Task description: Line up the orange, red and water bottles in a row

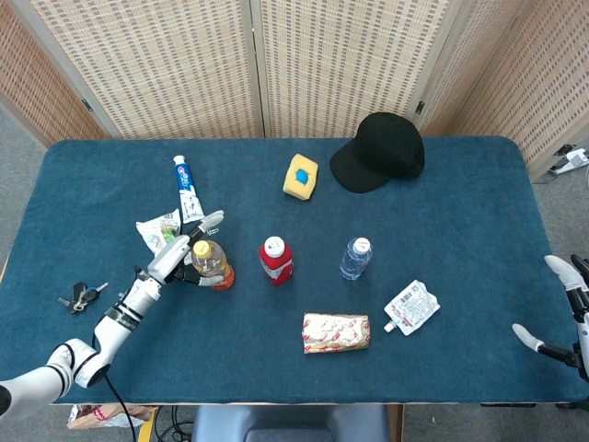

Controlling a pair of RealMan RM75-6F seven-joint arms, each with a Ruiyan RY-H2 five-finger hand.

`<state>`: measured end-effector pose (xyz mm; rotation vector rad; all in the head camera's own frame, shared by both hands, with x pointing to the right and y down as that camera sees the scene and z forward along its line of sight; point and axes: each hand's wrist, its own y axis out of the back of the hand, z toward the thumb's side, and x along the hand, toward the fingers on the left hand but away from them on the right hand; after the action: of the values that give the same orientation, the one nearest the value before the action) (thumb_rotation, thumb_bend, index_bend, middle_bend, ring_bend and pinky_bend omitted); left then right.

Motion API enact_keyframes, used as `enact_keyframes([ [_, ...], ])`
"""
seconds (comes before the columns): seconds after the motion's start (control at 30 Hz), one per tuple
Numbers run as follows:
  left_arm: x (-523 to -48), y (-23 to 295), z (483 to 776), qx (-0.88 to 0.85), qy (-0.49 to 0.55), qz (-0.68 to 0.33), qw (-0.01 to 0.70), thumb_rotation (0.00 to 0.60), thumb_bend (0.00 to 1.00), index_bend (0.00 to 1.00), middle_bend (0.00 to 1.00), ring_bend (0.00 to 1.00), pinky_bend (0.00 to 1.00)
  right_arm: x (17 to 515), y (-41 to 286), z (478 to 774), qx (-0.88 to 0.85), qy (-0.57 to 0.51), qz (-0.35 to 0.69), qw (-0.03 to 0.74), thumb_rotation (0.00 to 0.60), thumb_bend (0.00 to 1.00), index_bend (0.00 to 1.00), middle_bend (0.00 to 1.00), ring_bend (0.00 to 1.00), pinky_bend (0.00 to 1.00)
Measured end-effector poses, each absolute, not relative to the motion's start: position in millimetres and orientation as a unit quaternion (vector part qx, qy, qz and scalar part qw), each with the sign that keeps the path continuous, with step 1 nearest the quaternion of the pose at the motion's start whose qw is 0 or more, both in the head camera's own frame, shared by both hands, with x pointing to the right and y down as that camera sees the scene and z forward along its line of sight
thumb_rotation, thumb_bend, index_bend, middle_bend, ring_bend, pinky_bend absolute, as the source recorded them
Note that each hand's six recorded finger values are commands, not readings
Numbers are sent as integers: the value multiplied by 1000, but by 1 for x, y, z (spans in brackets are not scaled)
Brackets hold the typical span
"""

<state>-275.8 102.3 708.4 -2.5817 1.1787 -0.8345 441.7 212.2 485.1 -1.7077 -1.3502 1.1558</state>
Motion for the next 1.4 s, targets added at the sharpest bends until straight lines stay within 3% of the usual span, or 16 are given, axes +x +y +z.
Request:
enact_keyframes([
  [0.6, -288, 75, 638, -870, 429, -240, 49, 600, 114, 0, 0, 0, 56, 440, 212, 491, -662, -511, 441, 327, 600, 93, 116, 143, 6, 42],
  [1.03, -354, 66, 600, -830, 479, -273, 80, 600, 116, 0, 0, 0, 56, 433, 207, 502, -681, -480, 453, 318, 600, 99, 116, 143, 6, 42],
  [1.4, -412, 73, 591, -777, 514, -340, 128, 600, 119, 0, 0, 0, 56, 426, 206, 509, -702, -458, 454, 301, 600, 157, 117, 143, 6, 42],
])
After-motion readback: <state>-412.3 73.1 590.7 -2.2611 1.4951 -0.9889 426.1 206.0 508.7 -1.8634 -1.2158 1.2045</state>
